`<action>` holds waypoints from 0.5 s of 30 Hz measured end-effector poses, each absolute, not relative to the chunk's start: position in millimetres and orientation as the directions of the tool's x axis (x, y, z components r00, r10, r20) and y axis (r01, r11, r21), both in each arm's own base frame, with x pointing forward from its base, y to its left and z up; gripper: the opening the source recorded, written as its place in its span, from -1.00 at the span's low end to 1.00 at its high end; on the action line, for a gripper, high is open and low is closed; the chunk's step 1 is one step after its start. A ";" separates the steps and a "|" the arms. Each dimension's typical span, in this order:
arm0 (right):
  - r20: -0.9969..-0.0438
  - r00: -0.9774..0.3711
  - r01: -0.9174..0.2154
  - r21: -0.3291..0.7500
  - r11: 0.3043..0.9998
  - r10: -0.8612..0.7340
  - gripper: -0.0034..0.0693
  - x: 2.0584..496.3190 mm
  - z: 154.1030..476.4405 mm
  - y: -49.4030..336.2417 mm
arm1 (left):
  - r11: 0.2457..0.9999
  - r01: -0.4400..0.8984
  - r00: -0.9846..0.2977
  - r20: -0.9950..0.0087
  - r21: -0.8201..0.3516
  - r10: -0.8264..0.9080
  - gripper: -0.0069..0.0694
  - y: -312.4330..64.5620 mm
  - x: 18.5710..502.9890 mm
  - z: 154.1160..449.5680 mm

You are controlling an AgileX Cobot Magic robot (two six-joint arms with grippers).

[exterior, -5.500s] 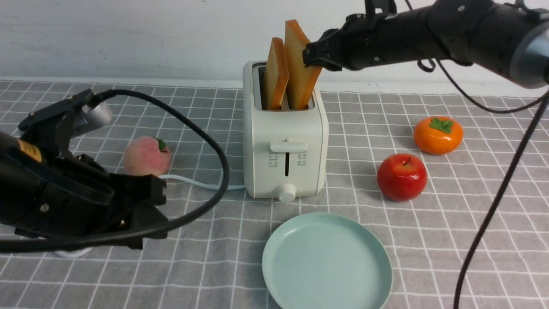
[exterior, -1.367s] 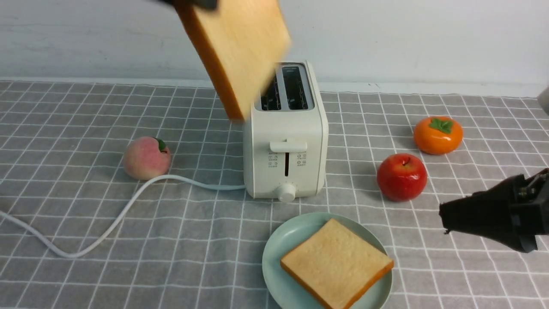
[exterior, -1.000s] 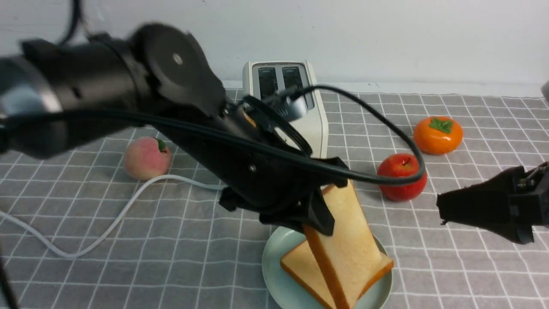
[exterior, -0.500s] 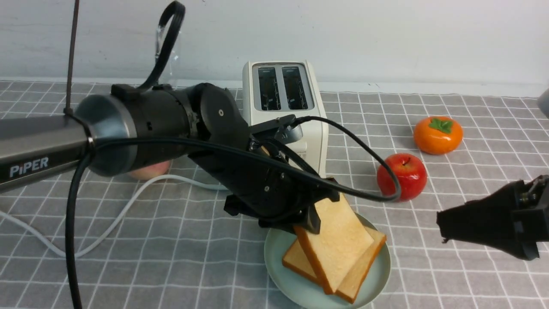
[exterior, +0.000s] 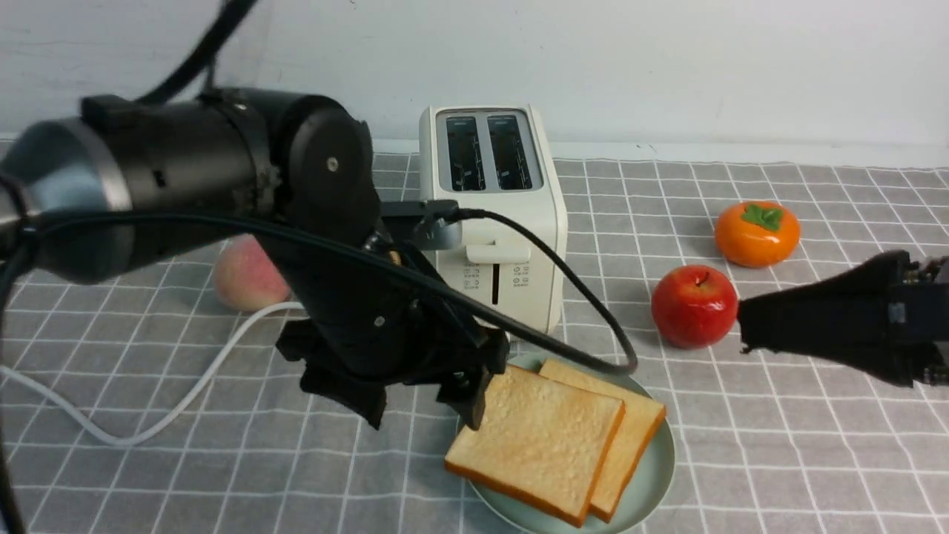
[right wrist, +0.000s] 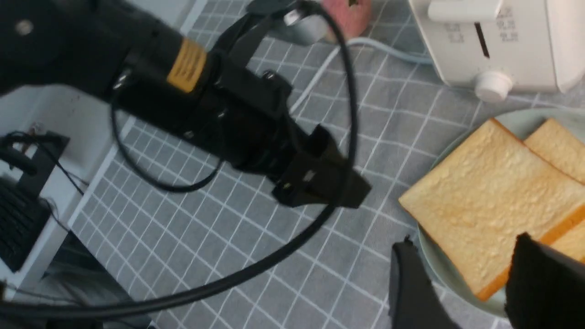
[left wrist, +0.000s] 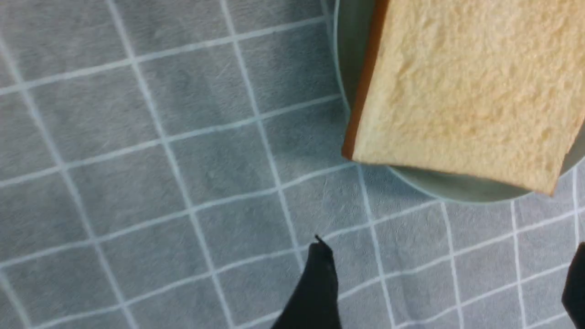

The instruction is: Take toasted bread from bread machine on grey coffee table place on plate.

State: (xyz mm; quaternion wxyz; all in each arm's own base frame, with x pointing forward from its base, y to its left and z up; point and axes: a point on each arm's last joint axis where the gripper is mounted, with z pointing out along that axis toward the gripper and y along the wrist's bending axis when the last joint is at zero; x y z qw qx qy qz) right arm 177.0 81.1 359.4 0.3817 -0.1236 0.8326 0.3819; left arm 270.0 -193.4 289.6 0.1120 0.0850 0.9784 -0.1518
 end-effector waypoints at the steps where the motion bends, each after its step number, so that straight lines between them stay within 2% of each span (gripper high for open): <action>1: -0.739 -0.666 -0.489 0.536 0.688 0.102 -0.16 179.0 360.2 80.0 | 0.940 0.207 -0.956 -0.258 -0.270 0.136 0.80 -187.6 262.9 301.1; 5: -0.761 -0.639 -0.475 0.504 0.721 0.112 -0.26 182.9 360.3 76.9 | 0.931 0.225 -0.941 -0.314 -0.289 0.129 0.58 -175.9 245.1 330.0; 8: -0.757 -0.650 -0.483 0.479 0.733 0.066 -0.32 181.2 356.9 76.3 | 0.911 0.249 -0.927 -0.352 -0.327 0.127 0.22 -165.3 224.3 353.2; 13: -0.689 -0.719 -0.526 0.462 0.714 -0.084 -0.32 168.6 346.8 77.8 | 0.895 0.309 -0.920 -0.341 -0.321 0.196 -0.31 -146.9 191.4 356.6; 14: -0.685 -0.722 -0.528 0.461 0.713 -0.092 -0.32 167.9 346.3 77.8 | 0.895 0.309 -0.920 -0.339 -0.321 0.196 -0.34 -146.0 190.0 356.2; 15: -0.650 -0.747 -0.537 0.461 0.706 -0.144 -0.32 161.0 343.5 77.5 | 0.895 0.309 -0.922 -0.333 -0.323 0.198 -0.51 -137.6 176.5 354.8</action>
